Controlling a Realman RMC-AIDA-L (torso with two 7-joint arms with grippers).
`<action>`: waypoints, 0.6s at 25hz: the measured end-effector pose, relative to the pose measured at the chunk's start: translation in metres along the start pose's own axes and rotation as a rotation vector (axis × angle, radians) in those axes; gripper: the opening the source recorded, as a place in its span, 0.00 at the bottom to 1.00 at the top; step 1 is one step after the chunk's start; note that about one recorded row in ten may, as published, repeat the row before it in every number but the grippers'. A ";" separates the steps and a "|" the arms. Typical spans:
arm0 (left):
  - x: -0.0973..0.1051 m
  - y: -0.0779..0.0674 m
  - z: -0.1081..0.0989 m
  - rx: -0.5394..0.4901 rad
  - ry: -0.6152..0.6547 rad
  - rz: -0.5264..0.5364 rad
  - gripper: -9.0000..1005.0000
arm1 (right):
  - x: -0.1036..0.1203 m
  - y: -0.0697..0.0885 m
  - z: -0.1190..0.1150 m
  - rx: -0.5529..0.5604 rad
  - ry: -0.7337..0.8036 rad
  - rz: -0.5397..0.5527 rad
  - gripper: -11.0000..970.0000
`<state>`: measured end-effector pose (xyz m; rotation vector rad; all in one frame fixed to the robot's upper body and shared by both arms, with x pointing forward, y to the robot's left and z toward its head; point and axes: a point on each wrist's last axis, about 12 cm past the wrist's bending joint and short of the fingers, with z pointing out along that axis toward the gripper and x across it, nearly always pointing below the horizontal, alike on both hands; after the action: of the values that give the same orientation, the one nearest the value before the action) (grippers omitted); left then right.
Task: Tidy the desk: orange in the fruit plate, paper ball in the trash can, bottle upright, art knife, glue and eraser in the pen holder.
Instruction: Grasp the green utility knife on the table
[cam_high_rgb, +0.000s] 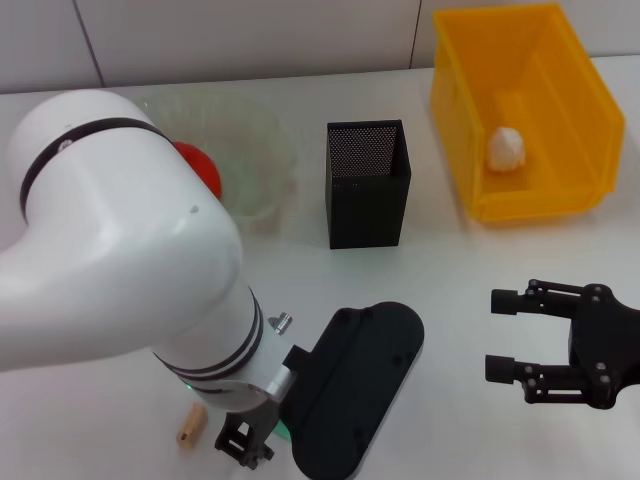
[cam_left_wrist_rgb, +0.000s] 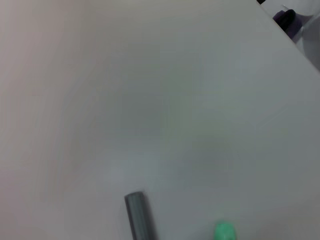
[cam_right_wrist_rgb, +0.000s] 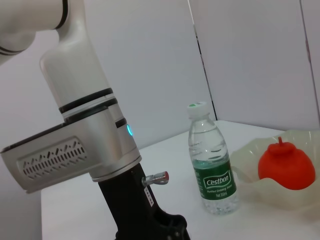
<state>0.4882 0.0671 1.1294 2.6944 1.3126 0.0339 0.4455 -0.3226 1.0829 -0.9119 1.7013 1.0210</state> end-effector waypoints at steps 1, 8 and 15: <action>0.000 0.000 0.001 0.004 0.003 -0.004 0.62 | 0.000 0.000 0.000 0.000 0.000 0.000 0.80; 0.001 0.000 0.002 0.005 0.007 -0.004 0.59 | 0.000 0.000 0.000 -0.001 0.000 0.000 0.80; 0.001 0.002 0.002 0.007 0.016 -0.009 0.56 | -0.001 -0.001 0.001 -0.004 -0.001 -0.003 0.80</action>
<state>0.4904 0.0664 1.1278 2.6995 1.3315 0.0497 0.4465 -0.3220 1.0836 -0.9160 1.6975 1.0227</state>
